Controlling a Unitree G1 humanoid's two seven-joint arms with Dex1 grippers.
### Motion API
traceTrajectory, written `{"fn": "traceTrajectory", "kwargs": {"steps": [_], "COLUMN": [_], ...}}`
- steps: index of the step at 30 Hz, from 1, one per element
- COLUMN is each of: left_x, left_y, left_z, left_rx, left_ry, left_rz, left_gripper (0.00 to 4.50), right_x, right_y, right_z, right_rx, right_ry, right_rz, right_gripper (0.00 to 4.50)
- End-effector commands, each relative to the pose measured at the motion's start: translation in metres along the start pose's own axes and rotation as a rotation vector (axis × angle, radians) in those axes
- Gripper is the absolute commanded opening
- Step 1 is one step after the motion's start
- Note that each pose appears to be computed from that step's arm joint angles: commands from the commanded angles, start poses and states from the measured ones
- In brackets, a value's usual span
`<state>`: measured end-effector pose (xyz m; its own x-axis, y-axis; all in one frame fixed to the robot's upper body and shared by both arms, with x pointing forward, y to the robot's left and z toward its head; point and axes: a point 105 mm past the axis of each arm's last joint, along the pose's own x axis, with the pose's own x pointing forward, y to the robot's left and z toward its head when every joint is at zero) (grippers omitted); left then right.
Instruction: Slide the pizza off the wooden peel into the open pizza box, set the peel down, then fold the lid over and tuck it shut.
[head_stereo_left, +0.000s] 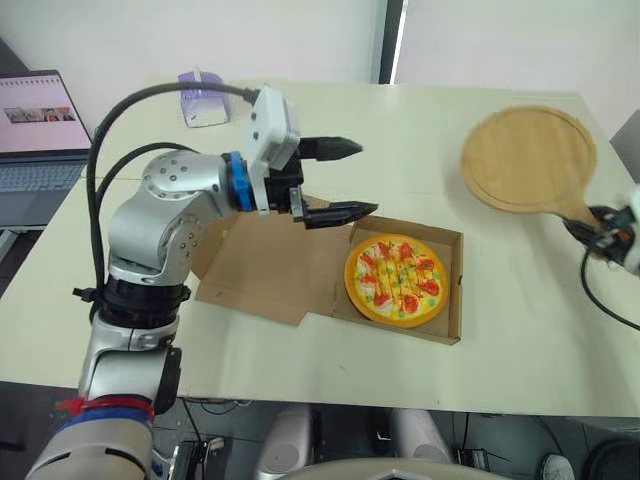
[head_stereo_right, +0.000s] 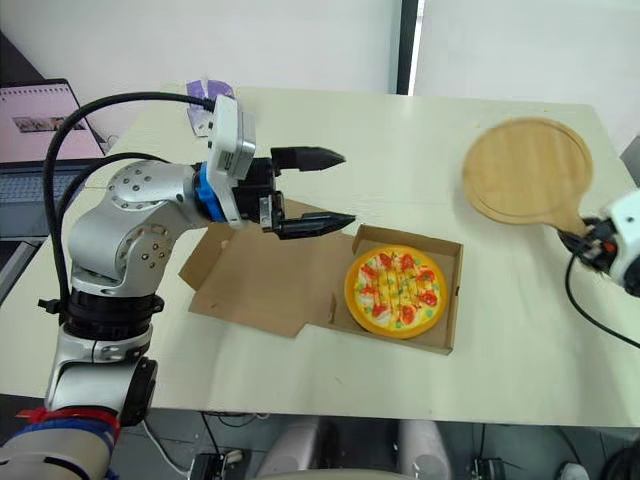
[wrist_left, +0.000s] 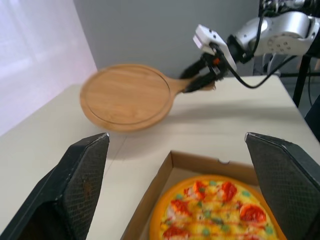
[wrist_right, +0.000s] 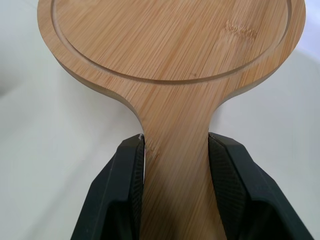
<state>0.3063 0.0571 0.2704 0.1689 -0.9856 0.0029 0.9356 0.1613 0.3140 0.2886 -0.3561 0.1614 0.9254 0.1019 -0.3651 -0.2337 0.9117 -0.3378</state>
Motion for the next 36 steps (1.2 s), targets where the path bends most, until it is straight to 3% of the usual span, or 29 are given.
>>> {"fn": "traceTrajectory", "kwargs": {"steps": [1,11,16,17,20,21,24,30,36], "left_x": [0.002,0.016,0.022,0.022,0.023,0.022,0.019,0.002,-0.02], "left_y": [-0.004,-0.051,-0.052,-0.052,-0.051,-0.051,-0.048,-0.039,-0.04], "left_z": [0.015,-0.003,-0.003,-0.003,-0.006,-0.006,-0.006,-0.013,-0.021], "left_rx": [-0.02,-0.037,-0.025,-0.024,-0.019,-0.019,-0.021,-0.037,-0.121], "left_ry": [-0.058,0.017,0.001,0.001,0.003,0.003,0.008,0.047,0.061], "left_rz": [-0.035,-0.287,-0.282,-0.28,-0.266,-0.263,-0.247,-0.15,0.012], "left_gripper": [4.5,4.5,4.5,4.5,4.5,4.5,4.5,4.5,4.5], "right_x": [-0.028,-0.054,-0.057,-0.058,-0.058,-0.058,-0.057,-0.051,-0.021], "right_y": [-0.005,0.046,0.037,0.037,0.039,0.042,0.045,0.019,0.027], "right_z": [0.005,-0.044,-0.055,-0.056,-0.06,-0.059,-0.049,-0.005,0.07], "right_rx": [0.079,0.196,0.212,0.214,0.238,0.243,0.229,-0.023,-0.205], "right_ry": [0.004,0.216,0.224,0.224,0.225,0.223,0.204,0.192,-0.048], "right_rz": [-0.056,0.046,-0.046,-0.051,-0.048,-0.034,0.019,0.115,0.235], "right_gripper": [1.59,1.59,1.59,2.3,3.03,3.46,4.46,4.46,4.46]}}
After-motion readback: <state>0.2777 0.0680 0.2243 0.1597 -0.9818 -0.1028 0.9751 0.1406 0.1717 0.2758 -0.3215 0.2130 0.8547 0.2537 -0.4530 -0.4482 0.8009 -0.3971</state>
